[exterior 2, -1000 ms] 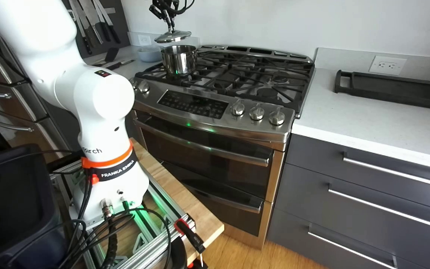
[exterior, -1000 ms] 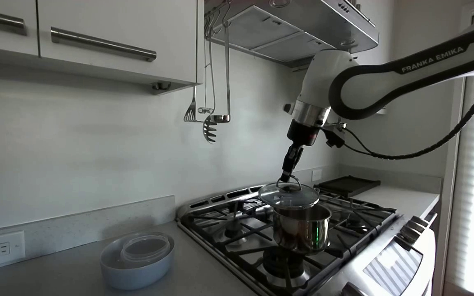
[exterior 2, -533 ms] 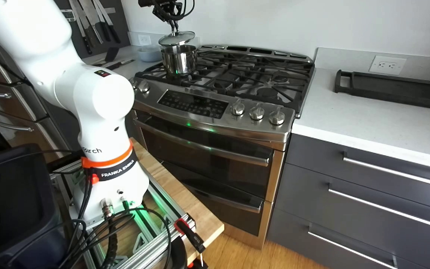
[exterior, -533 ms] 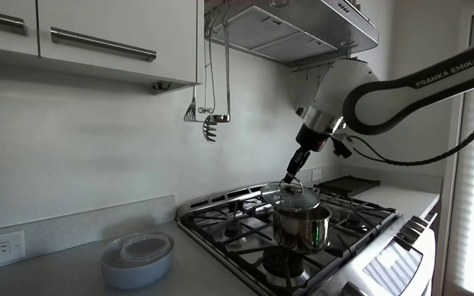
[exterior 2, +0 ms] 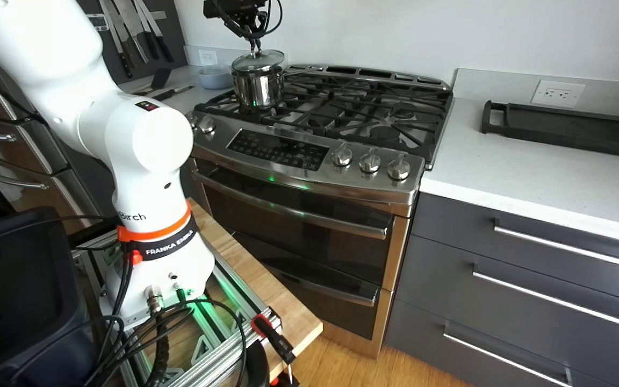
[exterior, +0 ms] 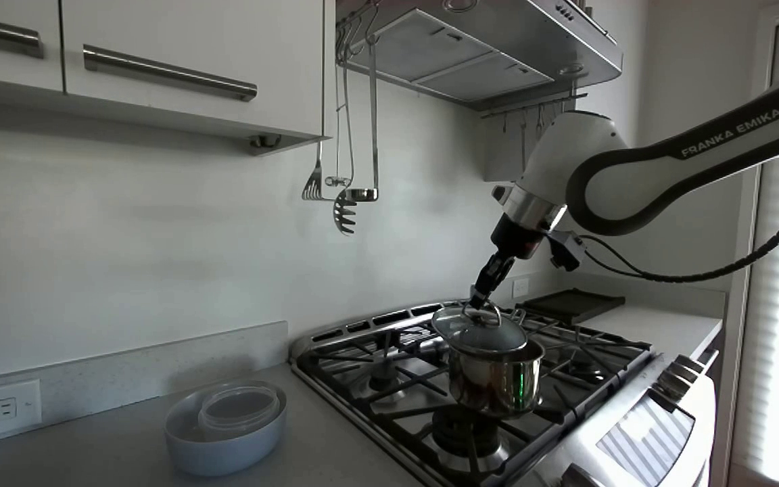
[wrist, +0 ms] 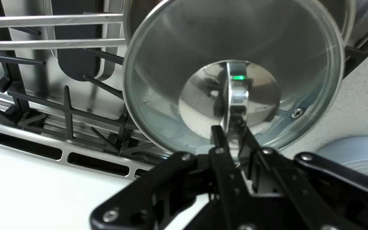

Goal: Put the lid on the pot

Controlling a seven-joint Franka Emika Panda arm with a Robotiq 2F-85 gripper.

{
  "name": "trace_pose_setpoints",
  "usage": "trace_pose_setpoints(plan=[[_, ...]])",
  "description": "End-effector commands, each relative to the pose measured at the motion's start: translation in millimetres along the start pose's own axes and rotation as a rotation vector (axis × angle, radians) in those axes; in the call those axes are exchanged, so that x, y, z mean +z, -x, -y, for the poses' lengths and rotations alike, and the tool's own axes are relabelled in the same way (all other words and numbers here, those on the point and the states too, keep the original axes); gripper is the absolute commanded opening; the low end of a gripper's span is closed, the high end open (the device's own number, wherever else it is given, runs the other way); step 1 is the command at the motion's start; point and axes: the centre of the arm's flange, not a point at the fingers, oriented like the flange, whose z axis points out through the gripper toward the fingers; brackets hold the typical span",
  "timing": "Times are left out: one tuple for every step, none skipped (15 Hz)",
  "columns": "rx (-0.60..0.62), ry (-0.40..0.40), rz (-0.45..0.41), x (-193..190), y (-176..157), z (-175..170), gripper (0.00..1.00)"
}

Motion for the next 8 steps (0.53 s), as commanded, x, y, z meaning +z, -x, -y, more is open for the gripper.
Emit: trace_pose_setpoints(plan=[[0.022, -0.014, 0.005, -8.5, 6.5, -4.3, 0.04], [0.027, -0.023, 0.015, -7.2, 7.9, -4.3, 0.04], [0.033, -0.029, 0.028, -6.1, 9.5, -4.4, 0.04], [0.040, -0.032, 0.045, -5.1, 11.4, -4.8, 0.04], [0.045, -0.035, 0.061, -4.4, 13.2, -4.9, 0.04], [0.049, -0.036, 0.074, -3.6, 14.5, -5.1, 0.04], [0.049, -0.037, 0.075, -4.1, 14.1, -5.7, 0.04], [0.050, -0.030, 0.079, -4.5, 13.7, -6.9, 0.04]])
